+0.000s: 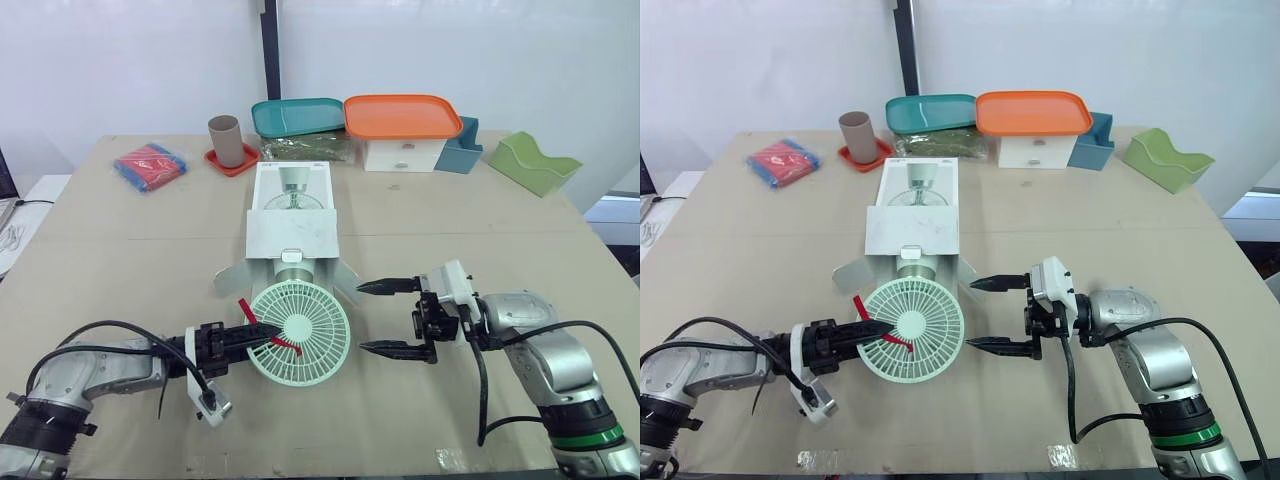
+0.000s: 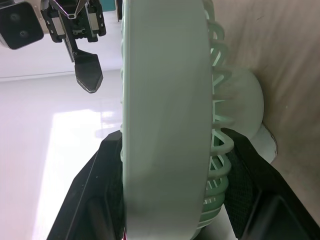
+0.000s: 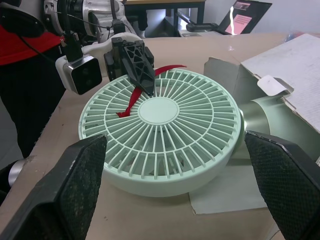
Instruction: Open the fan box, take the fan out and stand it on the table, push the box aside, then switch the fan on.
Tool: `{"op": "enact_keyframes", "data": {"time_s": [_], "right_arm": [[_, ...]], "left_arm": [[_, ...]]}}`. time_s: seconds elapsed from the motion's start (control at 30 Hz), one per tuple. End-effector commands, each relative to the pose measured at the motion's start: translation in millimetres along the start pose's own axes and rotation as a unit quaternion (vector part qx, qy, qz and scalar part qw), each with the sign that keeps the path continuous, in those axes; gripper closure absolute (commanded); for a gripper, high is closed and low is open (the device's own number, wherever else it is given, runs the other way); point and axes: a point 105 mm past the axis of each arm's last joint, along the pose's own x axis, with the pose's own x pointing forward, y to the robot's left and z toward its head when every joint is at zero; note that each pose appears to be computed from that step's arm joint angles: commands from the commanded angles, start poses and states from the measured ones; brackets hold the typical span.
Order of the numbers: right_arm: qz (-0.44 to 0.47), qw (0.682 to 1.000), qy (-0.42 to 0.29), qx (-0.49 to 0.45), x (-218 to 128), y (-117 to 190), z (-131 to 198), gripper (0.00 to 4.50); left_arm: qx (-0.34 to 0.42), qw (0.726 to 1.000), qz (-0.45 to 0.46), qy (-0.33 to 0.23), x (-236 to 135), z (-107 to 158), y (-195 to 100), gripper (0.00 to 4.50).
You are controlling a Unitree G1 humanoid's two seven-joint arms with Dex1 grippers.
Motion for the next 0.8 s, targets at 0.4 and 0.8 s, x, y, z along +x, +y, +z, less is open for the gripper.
{"op": "enact_keyframes", "data": {"time_s": [0.4,0.8], "right_arm": [[-0.019,1.000,-0.011,0.002,-6,-6,8,0.00],[-0.038,0.999,-0.024,-0.009,-8,-11,10,0.00]], "left_arm": [[-0.089,0.994,0.055,0.003,-9,12,17,2.54],[-0.360,0.922,0.123,0.076,-17,5,77,2.54]]}}
